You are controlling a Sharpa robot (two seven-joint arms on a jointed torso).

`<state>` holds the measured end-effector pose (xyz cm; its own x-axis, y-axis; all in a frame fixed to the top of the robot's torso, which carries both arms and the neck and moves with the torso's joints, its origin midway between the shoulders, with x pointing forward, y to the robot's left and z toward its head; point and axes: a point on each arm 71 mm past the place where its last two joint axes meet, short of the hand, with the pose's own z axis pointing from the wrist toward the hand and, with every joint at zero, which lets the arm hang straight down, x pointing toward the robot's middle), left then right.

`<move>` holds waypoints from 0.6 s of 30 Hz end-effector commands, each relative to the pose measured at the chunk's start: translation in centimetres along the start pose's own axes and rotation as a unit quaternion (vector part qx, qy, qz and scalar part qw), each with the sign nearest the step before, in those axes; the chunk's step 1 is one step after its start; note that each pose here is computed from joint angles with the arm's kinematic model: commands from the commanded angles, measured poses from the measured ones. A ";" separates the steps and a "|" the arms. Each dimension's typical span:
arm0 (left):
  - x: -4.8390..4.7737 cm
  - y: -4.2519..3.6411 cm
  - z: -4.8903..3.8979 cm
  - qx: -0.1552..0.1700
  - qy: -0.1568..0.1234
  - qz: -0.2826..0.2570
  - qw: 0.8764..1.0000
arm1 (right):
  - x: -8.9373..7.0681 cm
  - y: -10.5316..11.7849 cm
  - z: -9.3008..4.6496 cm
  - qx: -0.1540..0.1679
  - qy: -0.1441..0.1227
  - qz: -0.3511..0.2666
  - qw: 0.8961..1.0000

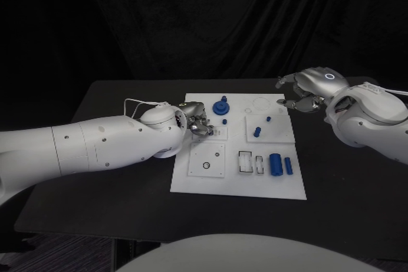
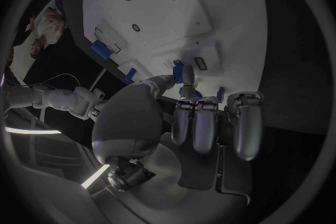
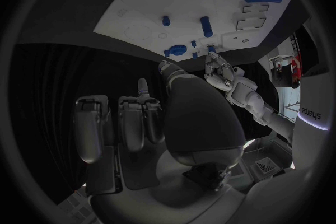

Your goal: Assemble the parts on the task board

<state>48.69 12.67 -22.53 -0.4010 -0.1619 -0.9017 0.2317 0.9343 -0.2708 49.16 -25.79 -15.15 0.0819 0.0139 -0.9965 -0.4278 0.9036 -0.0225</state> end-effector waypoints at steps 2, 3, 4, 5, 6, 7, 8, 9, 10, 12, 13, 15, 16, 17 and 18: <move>0.21 -0.17 0.06 0.004 0.009 0.006 1.000 | 0.1 -0.1 0.0 0.008 0.000 -0.002 1.000; 0.21 -0.19 0.07 0.005 0.008 0.006 1.000 | 0.1 -0.1 0.0 0.008 0.000 -0.002 1.000; 0.21 -0.20 0.08 0.006 0.008 0.005 1.000 | 0.1 -0.1 0.0 0.008 0.000 -0.002 1.000; 0.21 -0.21 0.09 0.006 0.008 0.005 1.000 | 0.1 -0.1 0.0 0.008 0.000 -0.002 1.000; 0.21 -0.21 0.10 0.006 0.008 0.005 1.000 | 0.1 -0.1 0.0 0.009 0.000 -0.002 1.000; 0.21 -0.21 0.11 0.007 0.008 0.005 1.000 | 0.1 -0.1 0.0 0.009 0.000 -0.002 1.000; 0.21 -0.21 0.12 0.007 0.007 0.005 1.000 | 0.1 -0.1 -0.1 0.009 0.000 -0.002 1.000; 0.20 -0.21 0.13 0.007 0.007 0.005 1.000 | 0.1 -0.1 -0.1 0.009 0.000 -0.002 1.000; 0.20 -0.20 0.14 0.008 0.007 0.005 1.000 | 0.1 -0.1 -0.1 0.009 0.000 -0.002 1.000; 0.18 -0.19 0.18 0.008 0.005 0.004 1.000 | 0.1 -0.2 -0.1 0.009 0.000 -0.002 1.000; 0.16 -0.19 0.19 0.009 0.004 0.004 1.000 | 0.1 -0.2 -0.1 0.009 0.000 -0.002 1.000; 0.15 -0.17 0.21 0.009 0.003 0.004 1.000 | 0.1 -0.2 -0.1 0.009 0.000 -0.002 1.000; 0.14 -0.18 0.22 0.010 0.003 0.003 1.000 | 0.1 -0.2 -0.1 0.009 0.001 -0.002 1.000; 0.14 -0.20 0.23 0.011 0.002 0.003 1.000 | 0.1 -0.2 -0.1 0.009 0.001 -0.002 1.000; 0.15 -0.21 0.24 0.011 0.002 0.003 1.000 | 0.1 -0.2 -0.1 0.009 0.001 -0.002 1.000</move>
<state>48.91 12.63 -22.59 -0.4009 -0.1579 -0.9024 0.2342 0.9346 -0.2676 49.16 -25.84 -15.19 0.0812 0.0135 -0.9966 -0.4266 0.9041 -0.0225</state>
